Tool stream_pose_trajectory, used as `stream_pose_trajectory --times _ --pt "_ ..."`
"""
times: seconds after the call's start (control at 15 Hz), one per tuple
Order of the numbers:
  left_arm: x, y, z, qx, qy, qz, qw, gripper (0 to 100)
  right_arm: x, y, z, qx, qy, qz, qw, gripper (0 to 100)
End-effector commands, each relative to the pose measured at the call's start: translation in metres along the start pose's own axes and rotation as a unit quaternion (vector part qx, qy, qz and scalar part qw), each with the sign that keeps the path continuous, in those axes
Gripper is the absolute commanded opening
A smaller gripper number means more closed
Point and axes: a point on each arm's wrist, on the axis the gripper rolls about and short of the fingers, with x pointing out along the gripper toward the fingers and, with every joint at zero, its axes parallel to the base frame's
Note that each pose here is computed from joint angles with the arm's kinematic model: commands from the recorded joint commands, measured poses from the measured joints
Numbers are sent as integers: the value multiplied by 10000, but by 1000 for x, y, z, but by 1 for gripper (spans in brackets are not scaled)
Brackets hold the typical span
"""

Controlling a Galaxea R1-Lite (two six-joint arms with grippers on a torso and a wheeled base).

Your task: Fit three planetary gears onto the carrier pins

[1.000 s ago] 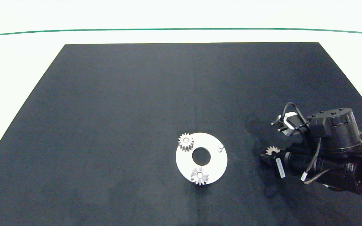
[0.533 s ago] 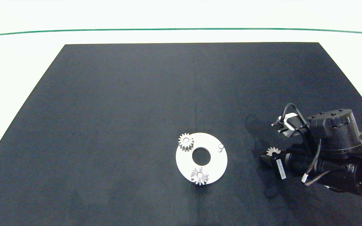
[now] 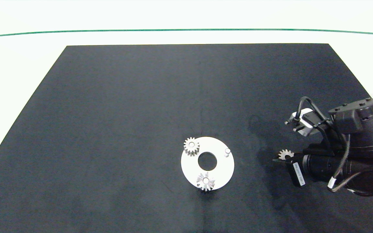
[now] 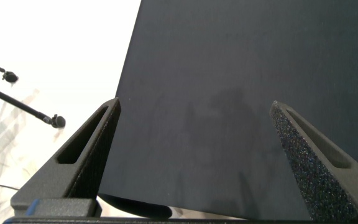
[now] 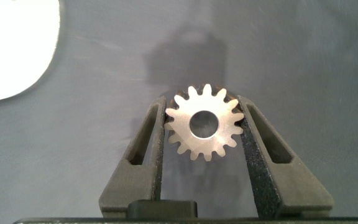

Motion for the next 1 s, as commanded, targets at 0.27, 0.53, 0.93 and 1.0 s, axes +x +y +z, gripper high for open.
stream_pose_trajectory --times 0.27,0.53,0.93,1.0 --pt "0 0 1 11 23 14 10000 100 -28 51 13 -602 -548 349 9961 16" --pt "-1 0 1 -7 -23 12 10000 100 -6 70 21 -703 -534 373 9954 16" --pt "-1 1 1 -9 -30 13 10000 100 15 83 35 -705 -483 363 9957 16" --pt "-2 1 1 -12 -45 14 10000 100 18 85 37 -707 -462 354 9958 16"
